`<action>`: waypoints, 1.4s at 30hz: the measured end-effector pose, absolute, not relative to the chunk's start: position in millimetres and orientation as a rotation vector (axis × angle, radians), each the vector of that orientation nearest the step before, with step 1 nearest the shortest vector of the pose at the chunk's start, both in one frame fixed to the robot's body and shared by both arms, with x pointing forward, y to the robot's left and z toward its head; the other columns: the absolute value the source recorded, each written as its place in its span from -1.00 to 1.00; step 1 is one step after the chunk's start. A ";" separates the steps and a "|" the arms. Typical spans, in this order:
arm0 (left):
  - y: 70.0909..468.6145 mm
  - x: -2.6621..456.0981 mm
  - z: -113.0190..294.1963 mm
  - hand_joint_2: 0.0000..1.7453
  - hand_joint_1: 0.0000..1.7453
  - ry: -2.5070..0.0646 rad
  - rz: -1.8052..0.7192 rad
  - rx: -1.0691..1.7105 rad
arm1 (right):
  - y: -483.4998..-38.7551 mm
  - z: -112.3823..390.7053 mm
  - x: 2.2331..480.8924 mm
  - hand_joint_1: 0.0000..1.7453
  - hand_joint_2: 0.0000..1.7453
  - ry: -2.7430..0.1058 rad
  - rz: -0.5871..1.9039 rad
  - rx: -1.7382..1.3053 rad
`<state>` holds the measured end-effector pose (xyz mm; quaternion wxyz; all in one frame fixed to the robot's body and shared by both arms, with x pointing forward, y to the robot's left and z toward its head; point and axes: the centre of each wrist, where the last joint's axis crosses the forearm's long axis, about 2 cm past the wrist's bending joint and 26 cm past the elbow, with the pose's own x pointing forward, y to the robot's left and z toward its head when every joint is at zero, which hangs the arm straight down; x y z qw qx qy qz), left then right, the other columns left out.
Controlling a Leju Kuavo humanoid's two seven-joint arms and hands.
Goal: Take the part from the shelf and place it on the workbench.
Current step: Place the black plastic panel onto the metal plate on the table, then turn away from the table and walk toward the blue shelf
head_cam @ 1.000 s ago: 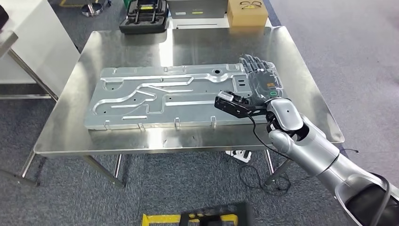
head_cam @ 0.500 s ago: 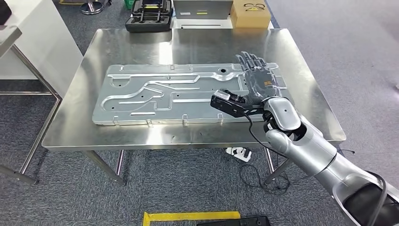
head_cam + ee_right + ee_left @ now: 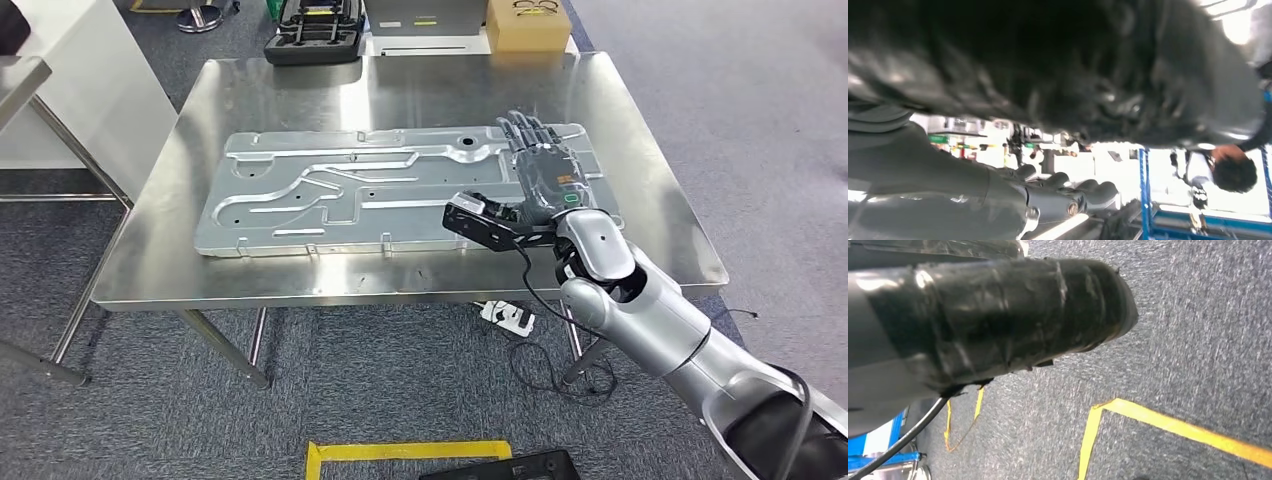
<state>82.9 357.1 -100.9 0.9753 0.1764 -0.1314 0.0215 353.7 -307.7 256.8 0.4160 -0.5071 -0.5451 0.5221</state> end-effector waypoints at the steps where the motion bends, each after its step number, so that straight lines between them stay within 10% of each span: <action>1: 357.2 83.2 -100.8 -1.00 -1.00 -0.264 0.044 0.357 | -306.8 256.7 353.6 -1.00 -1.00 -1.372 1.310 -1.271; 42: 354.7 84.1 -100.9 -1.00 -1.00 -0.257 0.048 0.355 | -300.1 252.3 352.4 -1.00 -1.00 -1.384 1.312 -1.249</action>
